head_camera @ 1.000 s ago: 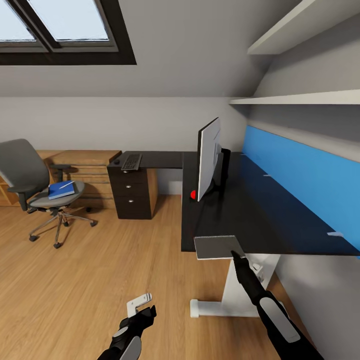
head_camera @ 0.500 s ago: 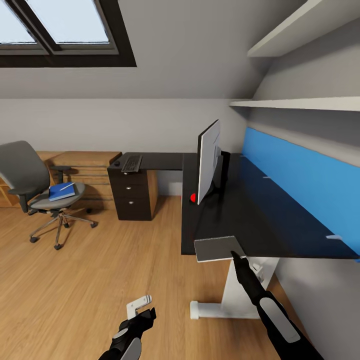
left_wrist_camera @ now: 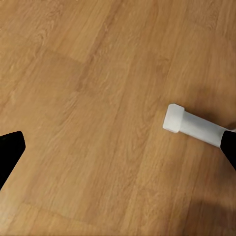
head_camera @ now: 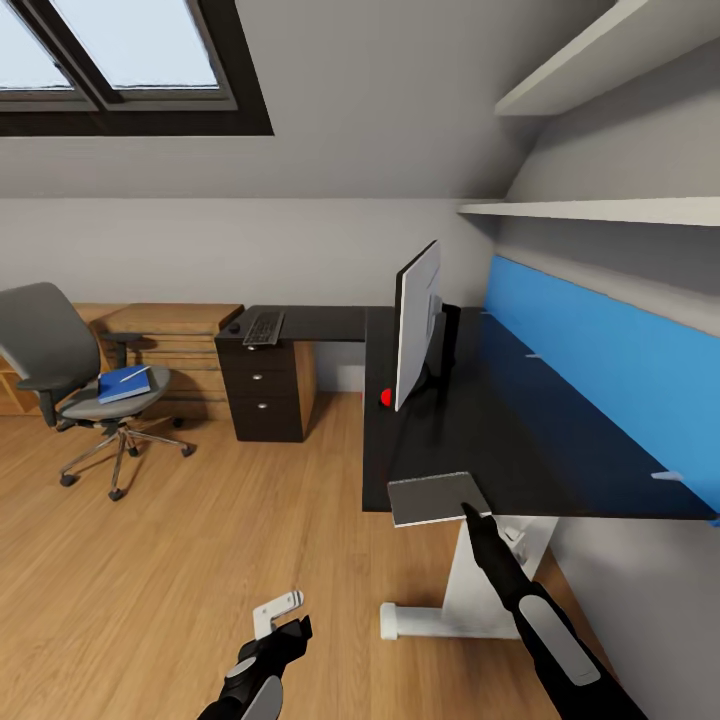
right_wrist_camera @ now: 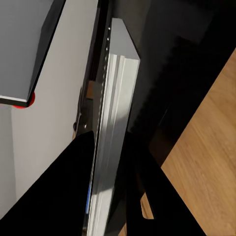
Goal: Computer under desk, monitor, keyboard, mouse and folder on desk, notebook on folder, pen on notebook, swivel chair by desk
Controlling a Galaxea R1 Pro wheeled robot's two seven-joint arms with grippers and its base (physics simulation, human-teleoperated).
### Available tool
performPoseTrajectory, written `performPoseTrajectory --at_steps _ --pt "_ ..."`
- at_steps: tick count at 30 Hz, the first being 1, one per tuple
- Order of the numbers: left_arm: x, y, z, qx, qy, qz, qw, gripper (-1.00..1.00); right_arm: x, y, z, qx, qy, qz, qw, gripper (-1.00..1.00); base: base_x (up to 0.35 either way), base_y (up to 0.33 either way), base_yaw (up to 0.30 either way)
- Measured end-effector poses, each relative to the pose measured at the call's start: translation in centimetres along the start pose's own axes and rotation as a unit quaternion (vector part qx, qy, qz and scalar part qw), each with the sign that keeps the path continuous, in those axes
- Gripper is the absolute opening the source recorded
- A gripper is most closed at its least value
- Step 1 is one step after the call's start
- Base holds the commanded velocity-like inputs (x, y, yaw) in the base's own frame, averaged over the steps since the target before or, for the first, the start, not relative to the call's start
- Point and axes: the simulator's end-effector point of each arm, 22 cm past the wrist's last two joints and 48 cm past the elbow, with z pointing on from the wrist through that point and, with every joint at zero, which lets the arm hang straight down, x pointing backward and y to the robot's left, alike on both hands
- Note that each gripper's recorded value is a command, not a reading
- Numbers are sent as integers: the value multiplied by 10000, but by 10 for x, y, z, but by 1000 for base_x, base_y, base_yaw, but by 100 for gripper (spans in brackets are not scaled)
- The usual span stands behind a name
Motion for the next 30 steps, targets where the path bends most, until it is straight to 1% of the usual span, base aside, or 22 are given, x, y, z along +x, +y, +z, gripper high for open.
performPoseTrajectory --at_steps 6,12,17,20,21,23,27,28,30 --pt "1 0 0 4 4 12 10000 100 1 0 0 -4 8 -2 10000 -100 -3 49 0" --pt "1 -1 0 8 6 19 10000 100 2 2 0 -35 31 -21 10000 -100 -72 247 0" --pt "1 -1 0 8 6 20 10000 100 17 9 1 -110 186 -82 9997 -100 -90 278 0" --pt "1 -1 0 8 6 20 10000 100 27 24 3 -271 298 -135 9991 -100 -92 281 0" --pt "1 -1 0 8 6 20 10000 100 40 37 4 -409 398 -139 9983 -100 -93 282 0" --pt "1 -1 0 8 7 21 10000 100 47 44 5 -460 433 -88 9980 -100 -93 282 0" --pt "1 -1 0 7 6 23 10000 100 60 54 6 -535 455 30 9975 -100 -83 285 0" --pt "1 -1 0 7 1 26 10000 100 62 60 7 -596 399 35 9974 -100 -45 295 0" --pt "1 -1 0 5 -3 28 10000 100 64 64 7 -634 353 -2 9974 -100 -24 306 0"
